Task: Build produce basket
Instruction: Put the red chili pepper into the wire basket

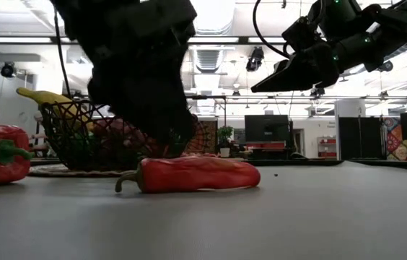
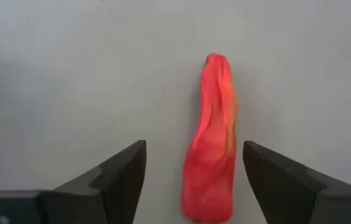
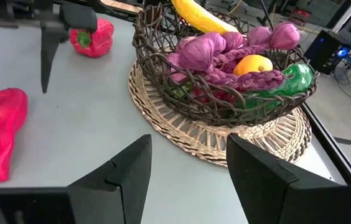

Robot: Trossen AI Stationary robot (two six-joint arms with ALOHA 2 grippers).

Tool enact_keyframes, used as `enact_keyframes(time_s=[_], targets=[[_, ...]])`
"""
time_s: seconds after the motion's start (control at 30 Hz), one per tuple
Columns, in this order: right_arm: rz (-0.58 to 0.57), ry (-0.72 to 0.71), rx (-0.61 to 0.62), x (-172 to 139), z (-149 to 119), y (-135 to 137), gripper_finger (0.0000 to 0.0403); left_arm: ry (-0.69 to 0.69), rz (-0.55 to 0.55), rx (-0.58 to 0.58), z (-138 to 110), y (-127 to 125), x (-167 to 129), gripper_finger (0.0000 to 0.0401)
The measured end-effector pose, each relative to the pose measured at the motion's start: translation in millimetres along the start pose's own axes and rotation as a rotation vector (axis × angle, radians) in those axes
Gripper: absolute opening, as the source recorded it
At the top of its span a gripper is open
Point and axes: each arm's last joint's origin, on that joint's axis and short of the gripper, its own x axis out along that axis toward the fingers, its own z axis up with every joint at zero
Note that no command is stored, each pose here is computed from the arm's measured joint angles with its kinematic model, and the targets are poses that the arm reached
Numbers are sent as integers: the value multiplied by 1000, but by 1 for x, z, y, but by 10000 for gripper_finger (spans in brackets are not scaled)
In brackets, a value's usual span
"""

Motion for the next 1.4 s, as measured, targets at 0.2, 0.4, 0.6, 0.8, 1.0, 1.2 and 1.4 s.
enact_keyframes(time_s=[0.2,0.4,0.6,0.8,1.0,1.2,1.4], targets=[[0,0,-1,0,0,0,192,-33,-28,33,-13,5,15,260],[0,1,-6,0,0,0,192,-47,-9,98,-20,9,22,260],[0,0,-7,0,-1,0,192,-59,-19,120,-27,14,28,248],[1,4,-21,0,-2,1,192,-51,-12,109,-30,16,29,176],[2,7,-20,0,-3,1,192,-40,-30,104,-29,15,28,91],[1,11,-19,0,-3,1,192,-20,-108,33,-17,7,14,88],[4,21,-25,-1,-4,1,192,39,-216,-17,19,-6,-24,99]])
